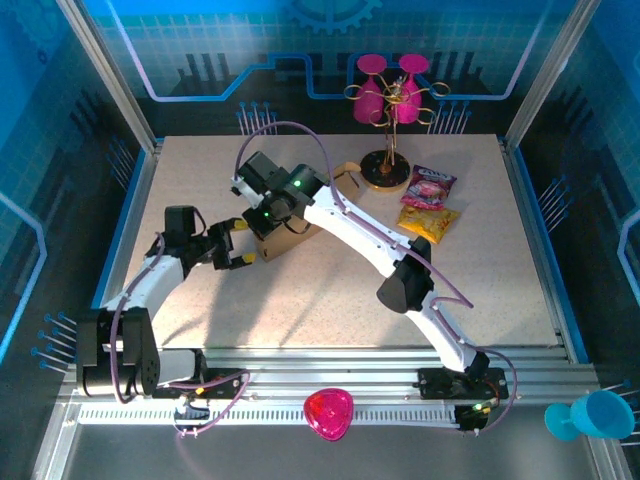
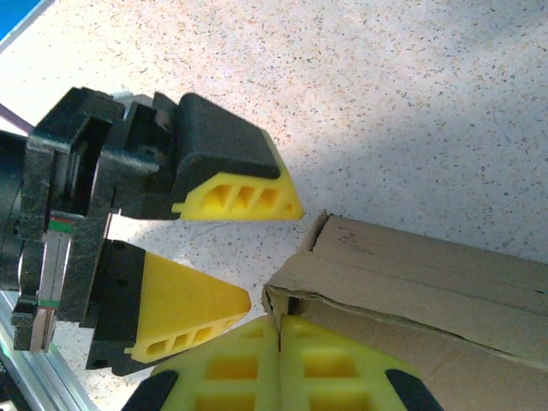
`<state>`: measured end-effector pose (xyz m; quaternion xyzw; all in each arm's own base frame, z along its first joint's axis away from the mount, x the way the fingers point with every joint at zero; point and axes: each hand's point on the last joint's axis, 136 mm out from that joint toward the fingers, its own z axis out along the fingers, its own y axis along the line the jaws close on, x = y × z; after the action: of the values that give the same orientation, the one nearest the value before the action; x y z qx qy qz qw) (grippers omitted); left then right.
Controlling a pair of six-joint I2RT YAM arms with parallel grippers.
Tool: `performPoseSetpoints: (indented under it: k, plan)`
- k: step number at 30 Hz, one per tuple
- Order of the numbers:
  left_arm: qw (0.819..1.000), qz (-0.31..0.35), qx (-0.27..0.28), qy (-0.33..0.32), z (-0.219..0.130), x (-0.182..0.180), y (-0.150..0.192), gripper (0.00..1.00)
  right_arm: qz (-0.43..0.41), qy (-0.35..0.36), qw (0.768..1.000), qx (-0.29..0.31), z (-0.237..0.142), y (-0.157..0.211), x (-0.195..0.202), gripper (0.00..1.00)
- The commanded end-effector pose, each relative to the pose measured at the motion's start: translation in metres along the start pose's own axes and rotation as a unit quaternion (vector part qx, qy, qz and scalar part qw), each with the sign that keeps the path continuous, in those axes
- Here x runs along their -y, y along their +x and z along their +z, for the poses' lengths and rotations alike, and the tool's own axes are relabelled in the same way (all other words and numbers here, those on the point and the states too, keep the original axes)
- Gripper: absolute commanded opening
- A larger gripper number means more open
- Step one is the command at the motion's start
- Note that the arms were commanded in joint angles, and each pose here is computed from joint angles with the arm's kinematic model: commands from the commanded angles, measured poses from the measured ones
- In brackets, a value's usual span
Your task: Fold the paper box
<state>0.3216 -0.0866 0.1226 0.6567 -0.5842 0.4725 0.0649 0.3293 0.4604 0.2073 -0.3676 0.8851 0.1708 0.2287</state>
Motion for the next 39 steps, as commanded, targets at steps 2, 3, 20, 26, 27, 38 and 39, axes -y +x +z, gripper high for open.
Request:
performPoseSetpoints:
  k: [2,3,20,26,27,38,39]
  plan:
    - [1.0,-0.004,-0.013,-0.017,0.002,-0.011,-0.001,0.66,-0.008,0.015,1.0,-0.009,0.011,0.006,0.003,0.0]
    - [1.0,-0.004,-0.013,-0.014,0.001,-0.009,0.0,0.66,-0.008,0.017,1.0,-0.006,0.012,0.006,0.003,0.0]
    - [0.998,-0.055,-0.003,0.033,0.002,0.012,0.004,0.73,-0.035,0.056,0.997,0.042,0.009,0.015,-0.001,0.0]
    - [0.997,-0.066,-0.012,0.03,0.008,0.017,0.016,0.75,-0.042,0.064,0.995,0.068,0.014,0.019,-0.002,0.0]
    - [0.997,-0.067,-0.012,0.029,0.009,0.017,0.016,0.75,-0.042,0.064,0.994,0.072,0.015,0.021,-0.001,0.0]
    - [0.997,-0.066,-0.019,0.033,0.021,0.026,0.023,0.77,-0.049,0.066,0.993,0.087,0.025,0.035,-0.003,0.0]
    - [0.997,-0.067,-0.02,0.034,0.023,0.027,0.025,0.77,-0.05,0.068,0.993,0.087,0.026,0.036,-0.003,0.0]
